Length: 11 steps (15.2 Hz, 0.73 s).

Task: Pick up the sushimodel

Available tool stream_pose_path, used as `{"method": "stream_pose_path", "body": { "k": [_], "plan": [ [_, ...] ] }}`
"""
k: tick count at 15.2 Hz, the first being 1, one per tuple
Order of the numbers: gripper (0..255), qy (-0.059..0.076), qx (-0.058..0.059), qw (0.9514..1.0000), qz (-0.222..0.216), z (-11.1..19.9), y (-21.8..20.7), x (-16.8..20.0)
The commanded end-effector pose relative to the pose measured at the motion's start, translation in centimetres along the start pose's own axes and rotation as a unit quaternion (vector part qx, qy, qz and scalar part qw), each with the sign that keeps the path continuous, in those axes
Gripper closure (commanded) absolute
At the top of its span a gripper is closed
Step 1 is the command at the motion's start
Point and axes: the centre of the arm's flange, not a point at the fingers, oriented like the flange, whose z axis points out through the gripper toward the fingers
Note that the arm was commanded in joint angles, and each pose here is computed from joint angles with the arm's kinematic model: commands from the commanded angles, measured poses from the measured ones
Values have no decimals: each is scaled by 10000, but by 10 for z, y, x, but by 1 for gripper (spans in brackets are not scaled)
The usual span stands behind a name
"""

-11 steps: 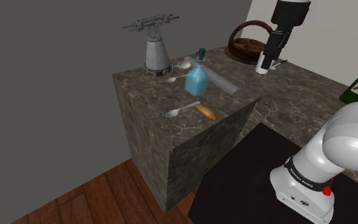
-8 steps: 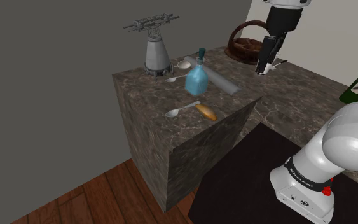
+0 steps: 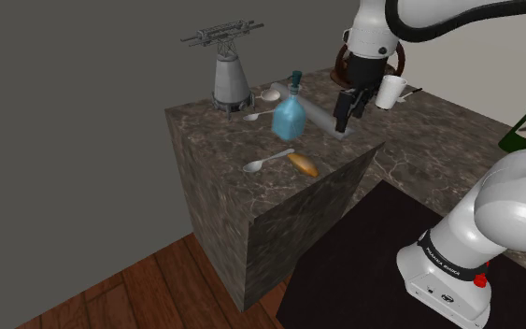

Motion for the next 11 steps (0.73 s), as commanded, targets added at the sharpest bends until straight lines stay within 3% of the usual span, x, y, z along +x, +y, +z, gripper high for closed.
{"method": "stream_pose_path", "body": {
  "k": [1,11],
  "plan": [
    [0,30,-16,10000,36,21,-6,16],
    [0,109,-107,9997,205,118,-34,93]
  ]
}}
